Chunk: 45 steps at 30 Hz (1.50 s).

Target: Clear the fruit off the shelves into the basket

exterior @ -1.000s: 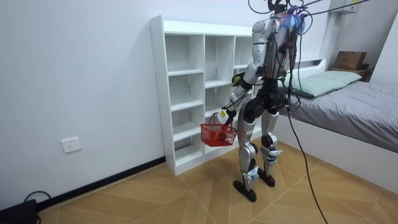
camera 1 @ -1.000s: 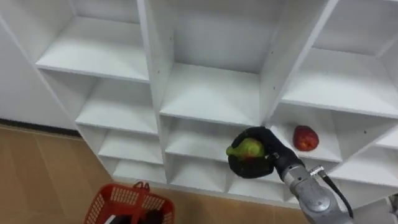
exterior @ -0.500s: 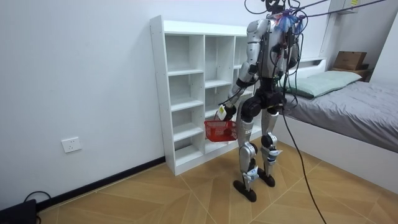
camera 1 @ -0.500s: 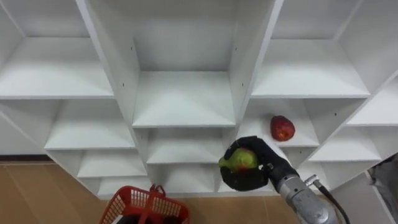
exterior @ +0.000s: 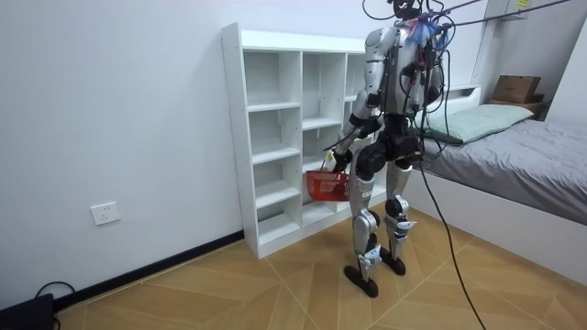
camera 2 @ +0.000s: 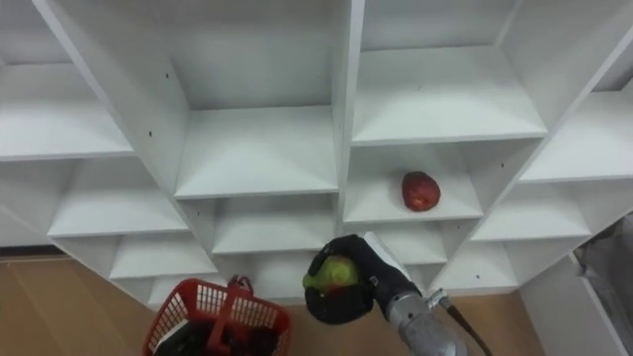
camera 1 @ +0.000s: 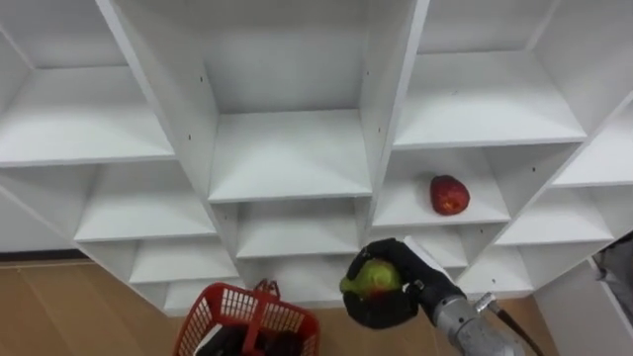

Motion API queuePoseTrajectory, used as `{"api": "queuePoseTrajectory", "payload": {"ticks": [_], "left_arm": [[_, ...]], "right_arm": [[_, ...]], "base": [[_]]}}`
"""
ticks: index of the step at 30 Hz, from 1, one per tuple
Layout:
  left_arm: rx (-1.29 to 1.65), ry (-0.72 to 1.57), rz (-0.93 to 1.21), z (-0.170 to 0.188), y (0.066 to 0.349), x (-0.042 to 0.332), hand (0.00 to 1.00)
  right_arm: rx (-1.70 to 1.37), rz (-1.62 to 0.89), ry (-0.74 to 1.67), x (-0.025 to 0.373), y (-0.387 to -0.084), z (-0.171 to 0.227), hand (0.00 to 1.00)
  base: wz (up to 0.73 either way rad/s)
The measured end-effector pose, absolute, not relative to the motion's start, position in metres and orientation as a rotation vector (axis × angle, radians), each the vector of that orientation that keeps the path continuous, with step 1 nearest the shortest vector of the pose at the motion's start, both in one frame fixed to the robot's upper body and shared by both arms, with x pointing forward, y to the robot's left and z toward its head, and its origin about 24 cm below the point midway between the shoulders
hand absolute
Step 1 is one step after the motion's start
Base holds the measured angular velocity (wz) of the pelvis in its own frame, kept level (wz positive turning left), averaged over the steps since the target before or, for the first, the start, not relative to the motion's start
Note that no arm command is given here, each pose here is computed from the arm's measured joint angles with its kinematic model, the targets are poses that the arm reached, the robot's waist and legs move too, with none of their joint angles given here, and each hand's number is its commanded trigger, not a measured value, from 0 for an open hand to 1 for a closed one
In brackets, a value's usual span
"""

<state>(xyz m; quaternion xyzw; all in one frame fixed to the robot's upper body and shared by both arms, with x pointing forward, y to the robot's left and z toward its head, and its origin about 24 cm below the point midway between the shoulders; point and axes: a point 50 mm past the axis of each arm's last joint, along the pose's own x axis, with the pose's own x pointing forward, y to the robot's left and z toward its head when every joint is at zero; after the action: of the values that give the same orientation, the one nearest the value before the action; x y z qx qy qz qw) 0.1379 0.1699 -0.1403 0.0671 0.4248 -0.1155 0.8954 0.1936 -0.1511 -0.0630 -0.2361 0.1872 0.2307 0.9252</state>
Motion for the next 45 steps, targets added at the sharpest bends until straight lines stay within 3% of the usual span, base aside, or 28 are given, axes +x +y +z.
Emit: {"api": "queuePoseTrajectory", "payload": {"ticks": [9,29,45], "left_arm": [[0.141,0.81,-0.367,-0.132,0.154,0.148,1.0],[0.144,0.698,-0.462,-0.117,0.137,0.167,1.0],[0.152,0.689,-0.516,-0.116,0.132,0.168,1.0]], "right_arm": [[-0.462,0.472,0.461,0.188,-0.149,-0.079,1.0],[-0.458,0.508,0.506,0.198,-0.136,-0.09,1.0],[-0.478,0.489,0.552,0.196,-0.144,-0.097,1.0]], "base": [[-0.05],[-0.01],[0.0]]}}
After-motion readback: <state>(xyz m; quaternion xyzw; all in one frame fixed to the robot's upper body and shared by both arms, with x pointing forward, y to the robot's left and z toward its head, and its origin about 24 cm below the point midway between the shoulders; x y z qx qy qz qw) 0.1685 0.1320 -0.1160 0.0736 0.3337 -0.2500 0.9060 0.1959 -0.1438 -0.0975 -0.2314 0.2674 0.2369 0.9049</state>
